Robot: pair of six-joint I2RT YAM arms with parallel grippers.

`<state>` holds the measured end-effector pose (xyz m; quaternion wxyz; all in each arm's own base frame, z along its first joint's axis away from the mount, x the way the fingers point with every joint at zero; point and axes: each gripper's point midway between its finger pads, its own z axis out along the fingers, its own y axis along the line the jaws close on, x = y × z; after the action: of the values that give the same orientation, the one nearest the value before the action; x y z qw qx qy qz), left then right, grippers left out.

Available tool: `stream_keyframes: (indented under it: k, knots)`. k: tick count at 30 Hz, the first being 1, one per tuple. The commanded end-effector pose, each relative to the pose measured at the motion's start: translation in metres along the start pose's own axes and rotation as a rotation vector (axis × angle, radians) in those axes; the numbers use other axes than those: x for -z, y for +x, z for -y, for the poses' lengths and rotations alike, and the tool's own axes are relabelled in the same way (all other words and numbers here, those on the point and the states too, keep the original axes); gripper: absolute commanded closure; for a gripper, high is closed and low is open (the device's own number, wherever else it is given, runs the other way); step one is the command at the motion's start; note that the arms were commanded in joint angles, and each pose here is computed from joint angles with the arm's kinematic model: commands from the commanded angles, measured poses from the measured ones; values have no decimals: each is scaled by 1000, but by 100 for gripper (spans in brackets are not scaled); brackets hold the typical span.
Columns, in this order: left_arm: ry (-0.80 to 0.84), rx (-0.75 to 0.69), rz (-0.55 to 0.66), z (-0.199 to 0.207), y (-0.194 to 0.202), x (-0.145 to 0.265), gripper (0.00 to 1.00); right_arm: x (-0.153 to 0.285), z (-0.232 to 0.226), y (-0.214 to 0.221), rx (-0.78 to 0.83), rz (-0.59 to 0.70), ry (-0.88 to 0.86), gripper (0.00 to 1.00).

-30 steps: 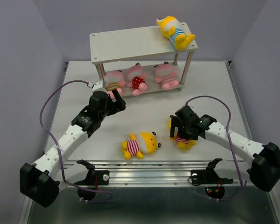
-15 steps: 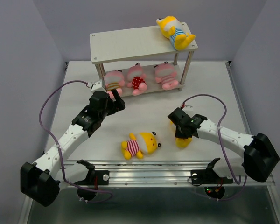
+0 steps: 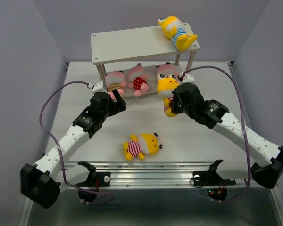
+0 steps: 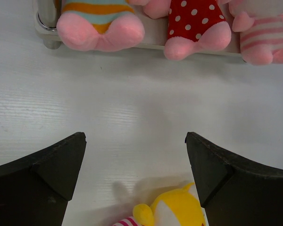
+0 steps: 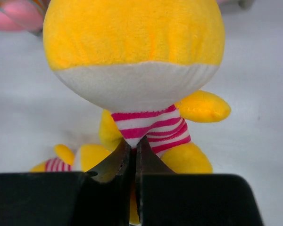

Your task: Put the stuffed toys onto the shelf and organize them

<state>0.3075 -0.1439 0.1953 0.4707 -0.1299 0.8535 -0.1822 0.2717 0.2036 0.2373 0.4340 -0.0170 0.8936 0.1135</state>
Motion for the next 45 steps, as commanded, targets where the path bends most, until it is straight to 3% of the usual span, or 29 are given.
stream_keyframes:
  k: [1, 7, 19, 25, 28, 32, 45]
  knots:
    - [12, 18, 42, 3, -9, 7, 1, 30, -45, -91, 54, 224, -144, 95]
    - [3, 20, 47, 2, -11, 8, 1, 42, -75, -175, 50, 379, -137, 90]
    - [9, 22, 53, 2, -12, 10, 1, 15, -117, -254, 34, 538, -95, 83]
    - [12, 26, 70, 2, -16, 14, 1, -12, -129, -262, 62, 545, -79, 79]
    - [15, 30, 78, 2, -18, 17, 1, -26, -120, -267, 30, 541, -71, 67]
    - [17, 28, 78, 3, -18, 16, 1, -43, -120, -270, 23, 541, -91, 61]
    - [9, 23, 72, 1, -17, 15, 1, -90, -120, -279, 77, 582, -46, 55]
